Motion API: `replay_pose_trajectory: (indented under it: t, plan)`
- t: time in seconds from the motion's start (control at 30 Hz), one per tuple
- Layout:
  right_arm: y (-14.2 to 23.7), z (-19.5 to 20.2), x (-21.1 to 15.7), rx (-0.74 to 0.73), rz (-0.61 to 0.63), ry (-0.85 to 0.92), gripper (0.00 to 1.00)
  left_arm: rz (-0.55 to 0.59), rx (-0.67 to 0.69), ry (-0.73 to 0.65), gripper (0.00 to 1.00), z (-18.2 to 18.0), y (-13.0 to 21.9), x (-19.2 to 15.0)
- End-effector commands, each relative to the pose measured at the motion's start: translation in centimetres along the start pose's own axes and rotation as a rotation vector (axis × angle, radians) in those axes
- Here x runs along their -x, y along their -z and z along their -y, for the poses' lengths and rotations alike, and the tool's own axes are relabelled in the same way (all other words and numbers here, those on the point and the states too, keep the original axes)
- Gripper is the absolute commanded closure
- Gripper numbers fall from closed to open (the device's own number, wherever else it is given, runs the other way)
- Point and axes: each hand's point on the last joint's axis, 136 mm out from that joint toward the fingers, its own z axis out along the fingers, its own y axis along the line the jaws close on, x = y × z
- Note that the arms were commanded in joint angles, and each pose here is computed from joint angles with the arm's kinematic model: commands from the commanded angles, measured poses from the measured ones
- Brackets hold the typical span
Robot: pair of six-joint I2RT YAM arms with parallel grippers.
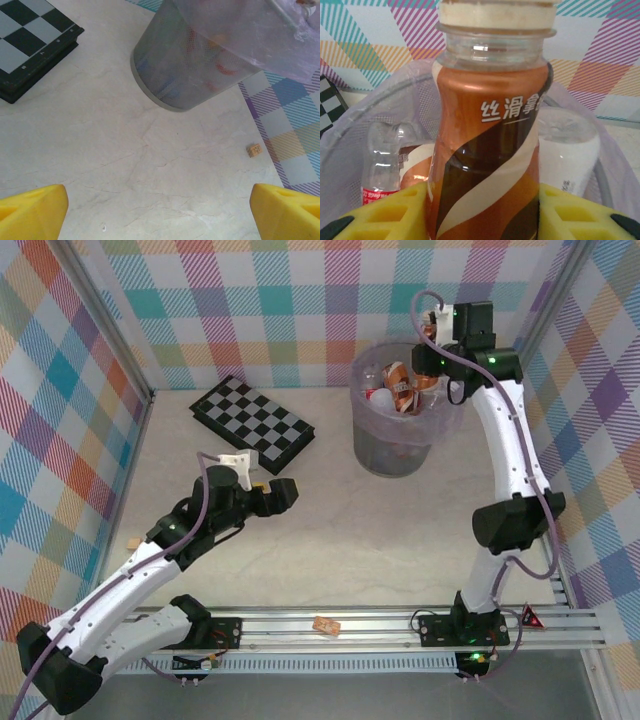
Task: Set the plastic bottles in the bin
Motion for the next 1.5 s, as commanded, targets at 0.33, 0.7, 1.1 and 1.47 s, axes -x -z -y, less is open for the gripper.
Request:
replay_pose_trajectory:
  t: [0.33,0.7,1.1,1.47]
  plan:
    - [-0.3,-0.4,0.2,0.023,-0.046,0.012,0.22,-0.017,0.027,-0.035,0.07,-0.5,0.7,-0.5]
    - [1.6,-0.6,3.0,0.029,0.06,0.027,0.3,-0.035,0.016,-0.035,0.07,0.0,-0.5,-0.4]
    - [1.5,-1.6,3.8,0.108,0.099,-0.034,0.36,-0.031,0.048,-0.041,0.07,-0.7,-0.2,-0.5]
    - [-0.9,5.6,2.4,0.035,0.067,-0.207,0.35,-0.034,0.107,-0.053,0.07,-2.1,-0.2,-1.0]
